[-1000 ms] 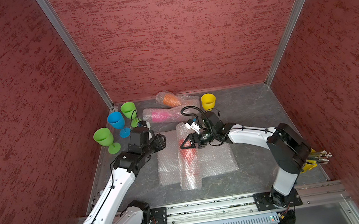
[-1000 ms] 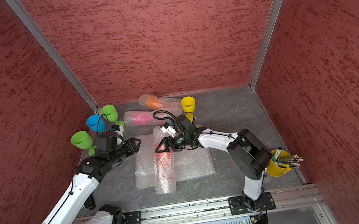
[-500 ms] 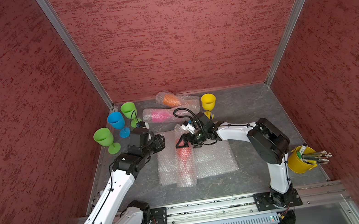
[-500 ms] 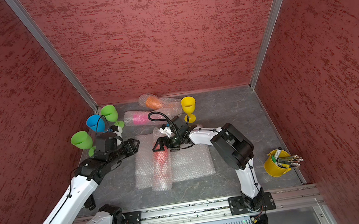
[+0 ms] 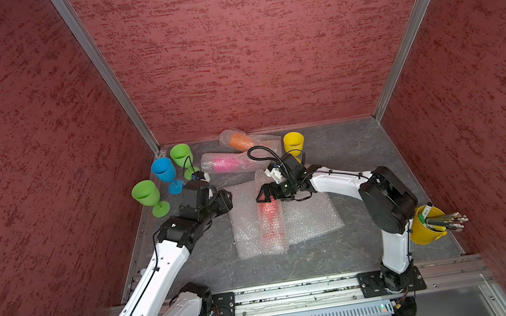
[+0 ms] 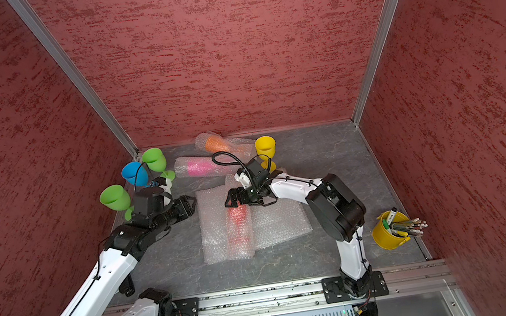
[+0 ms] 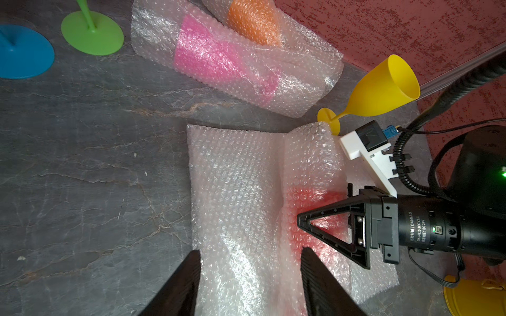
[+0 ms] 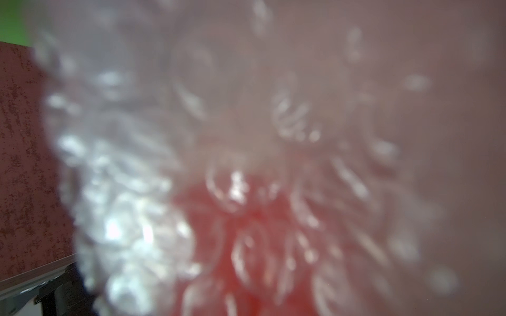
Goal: Unpack wine glasses from bubble wrap
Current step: Place the bubble wrap at the center of the board.
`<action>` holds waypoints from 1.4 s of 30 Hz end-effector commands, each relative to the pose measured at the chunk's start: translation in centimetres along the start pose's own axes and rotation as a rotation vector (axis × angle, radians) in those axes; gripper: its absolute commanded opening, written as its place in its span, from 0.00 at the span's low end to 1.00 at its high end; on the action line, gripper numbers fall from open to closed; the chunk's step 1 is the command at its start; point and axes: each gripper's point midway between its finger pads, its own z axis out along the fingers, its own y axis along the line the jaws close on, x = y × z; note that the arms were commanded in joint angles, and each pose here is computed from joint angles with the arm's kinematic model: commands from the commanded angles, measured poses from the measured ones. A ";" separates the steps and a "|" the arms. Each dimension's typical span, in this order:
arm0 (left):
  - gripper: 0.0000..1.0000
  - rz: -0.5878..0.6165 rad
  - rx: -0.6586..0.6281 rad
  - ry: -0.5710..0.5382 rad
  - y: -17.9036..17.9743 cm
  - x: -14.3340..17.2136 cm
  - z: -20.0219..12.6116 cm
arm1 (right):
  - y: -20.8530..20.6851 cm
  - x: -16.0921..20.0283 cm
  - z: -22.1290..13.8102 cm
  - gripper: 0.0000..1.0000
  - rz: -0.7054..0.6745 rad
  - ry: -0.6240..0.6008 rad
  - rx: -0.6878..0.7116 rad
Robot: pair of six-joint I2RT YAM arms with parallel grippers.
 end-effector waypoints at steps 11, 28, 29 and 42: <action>0.60 0.007 0.003 -0.002 -0.1 0.2 -0.1 | -1.6 -2.7 -5.1 0.99 -0.041 -0.161 0.266; 0.60 0.011 0.022 0.028 -0.5 0.6 0.4 | 0.4 -2.3 -8.2 0.99 -0.067 -0.161 0.244; 0.61 0.012 0.024 0.028 -0.6 0.6 0.4 | 0.9 -2.2 -8.4 0.99 -0.080 -0.162 0.224; 0.61 0.011 0.024 0.042 -0.6 0.7 0.8 | 6.5 0.4 -8.8 0.99 -0.119 -0.128 -0.149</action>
